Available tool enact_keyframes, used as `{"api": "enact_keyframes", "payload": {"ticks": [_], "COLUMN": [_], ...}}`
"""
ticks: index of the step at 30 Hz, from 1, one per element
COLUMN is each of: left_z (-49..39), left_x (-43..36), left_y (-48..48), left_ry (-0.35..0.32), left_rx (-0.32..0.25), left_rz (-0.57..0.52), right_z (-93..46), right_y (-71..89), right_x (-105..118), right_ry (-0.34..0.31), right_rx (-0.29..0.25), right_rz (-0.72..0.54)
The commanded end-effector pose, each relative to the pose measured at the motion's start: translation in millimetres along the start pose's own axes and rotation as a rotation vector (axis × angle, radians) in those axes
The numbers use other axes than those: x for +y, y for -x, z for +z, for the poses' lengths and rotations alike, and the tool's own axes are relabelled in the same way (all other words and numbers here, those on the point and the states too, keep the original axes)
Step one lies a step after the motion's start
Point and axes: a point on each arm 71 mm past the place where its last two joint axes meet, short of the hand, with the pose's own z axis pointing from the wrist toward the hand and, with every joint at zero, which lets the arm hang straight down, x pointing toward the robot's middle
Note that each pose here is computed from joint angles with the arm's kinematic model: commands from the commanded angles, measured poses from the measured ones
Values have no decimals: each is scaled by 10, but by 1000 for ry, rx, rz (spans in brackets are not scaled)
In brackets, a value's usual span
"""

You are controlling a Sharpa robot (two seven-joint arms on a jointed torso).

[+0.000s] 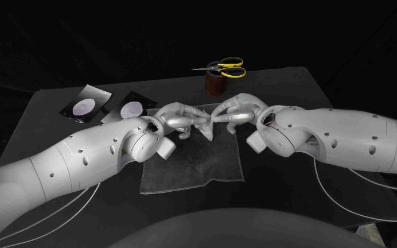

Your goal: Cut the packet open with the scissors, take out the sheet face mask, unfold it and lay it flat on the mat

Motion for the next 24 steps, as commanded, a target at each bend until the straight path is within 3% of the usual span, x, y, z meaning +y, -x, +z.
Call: {"api": "enact_keyframes", "payload": {"ticks": [1,24], "left_z": [-12,54], "left_x": [9,-15], "left_y": [-4,-128], "left_ry": [2,1], "left_rx": [20,44], "left_rz": [-19,48], "right_z": [0,-6], "right_y": [-11,-119], "right_x": [13,67], "right_ry": [13,28], "right_rx": [19,59], "right_rz": [7,16]}}
